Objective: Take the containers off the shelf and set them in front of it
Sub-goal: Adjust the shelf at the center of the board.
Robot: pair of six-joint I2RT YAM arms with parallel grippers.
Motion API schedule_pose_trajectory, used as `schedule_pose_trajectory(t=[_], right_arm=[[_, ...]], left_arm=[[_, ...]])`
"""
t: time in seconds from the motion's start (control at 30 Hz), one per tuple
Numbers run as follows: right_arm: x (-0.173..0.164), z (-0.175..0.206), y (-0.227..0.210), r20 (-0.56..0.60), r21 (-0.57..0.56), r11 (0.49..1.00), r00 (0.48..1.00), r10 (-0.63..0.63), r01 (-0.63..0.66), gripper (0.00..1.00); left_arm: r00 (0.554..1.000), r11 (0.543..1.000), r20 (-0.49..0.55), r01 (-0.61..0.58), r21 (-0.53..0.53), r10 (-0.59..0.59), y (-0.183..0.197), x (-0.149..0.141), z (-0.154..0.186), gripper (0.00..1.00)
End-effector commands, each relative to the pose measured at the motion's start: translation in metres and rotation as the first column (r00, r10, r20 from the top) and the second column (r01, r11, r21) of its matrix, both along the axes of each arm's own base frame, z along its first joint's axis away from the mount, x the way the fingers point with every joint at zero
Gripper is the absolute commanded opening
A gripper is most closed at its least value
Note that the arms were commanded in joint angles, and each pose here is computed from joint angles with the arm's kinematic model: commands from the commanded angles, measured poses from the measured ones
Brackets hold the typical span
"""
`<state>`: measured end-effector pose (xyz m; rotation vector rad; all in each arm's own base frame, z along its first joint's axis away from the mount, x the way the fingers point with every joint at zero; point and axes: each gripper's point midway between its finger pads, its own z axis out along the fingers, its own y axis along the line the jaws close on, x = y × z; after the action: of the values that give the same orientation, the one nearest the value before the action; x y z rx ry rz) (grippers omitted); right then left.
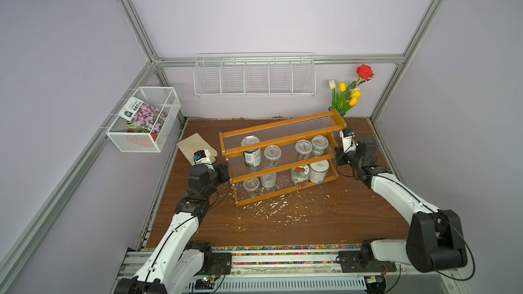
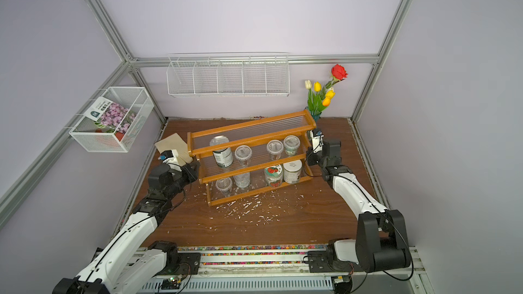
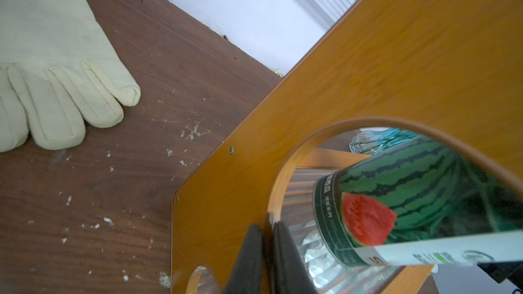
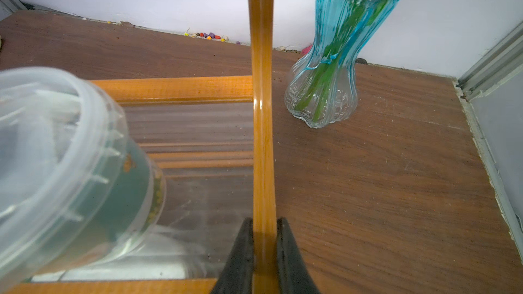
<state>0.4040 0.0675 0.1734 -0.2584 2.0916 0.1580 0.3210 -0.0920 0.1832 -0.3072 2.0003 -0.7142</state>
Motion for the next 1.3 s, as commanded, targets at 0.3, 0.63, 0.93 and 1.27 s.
schedule_pose_trajectory(t=[0.3, 0.63, 0.93, 1.27], right_arm=[[-0.029, -0.004, 0.009, -0.031, 0.051, 0.99, 0.991, -0.131, 0.133, 0.0], [-0.038, 0.012, 0.004, 0.025, 0.05, 0.975, 0.976, -0.218, 0.216, 0.0], [-0.021, 0.015, 0.001, 0.068, 0.039, 0.964, 0.962, -0.266, 0.264, 0.0], [0.001, 0.021, 0.002, 0.094, 0.039, 0.958, 0.953, -0.288, 0.285, 0.0]], left_arm=[[0.935, 0.986, -0.322, 0.164, 0.015, -0.151, 0.002, -0.001, -0.089, 0.14], [0.886, 0.961, -0.388, 0.277, -0.001, -0.256, -0.004, 0.021, -0.105, 0.14], [0.889, 0.954, -0.359, 0.298, -0.019, -0.285, -0.009, 0.046, -0.103, 0.14], [0.895, 0.95, -0.329, 0.31, -0.026, -0.301, -0.012, 0.067, -0.102, 0.14]])
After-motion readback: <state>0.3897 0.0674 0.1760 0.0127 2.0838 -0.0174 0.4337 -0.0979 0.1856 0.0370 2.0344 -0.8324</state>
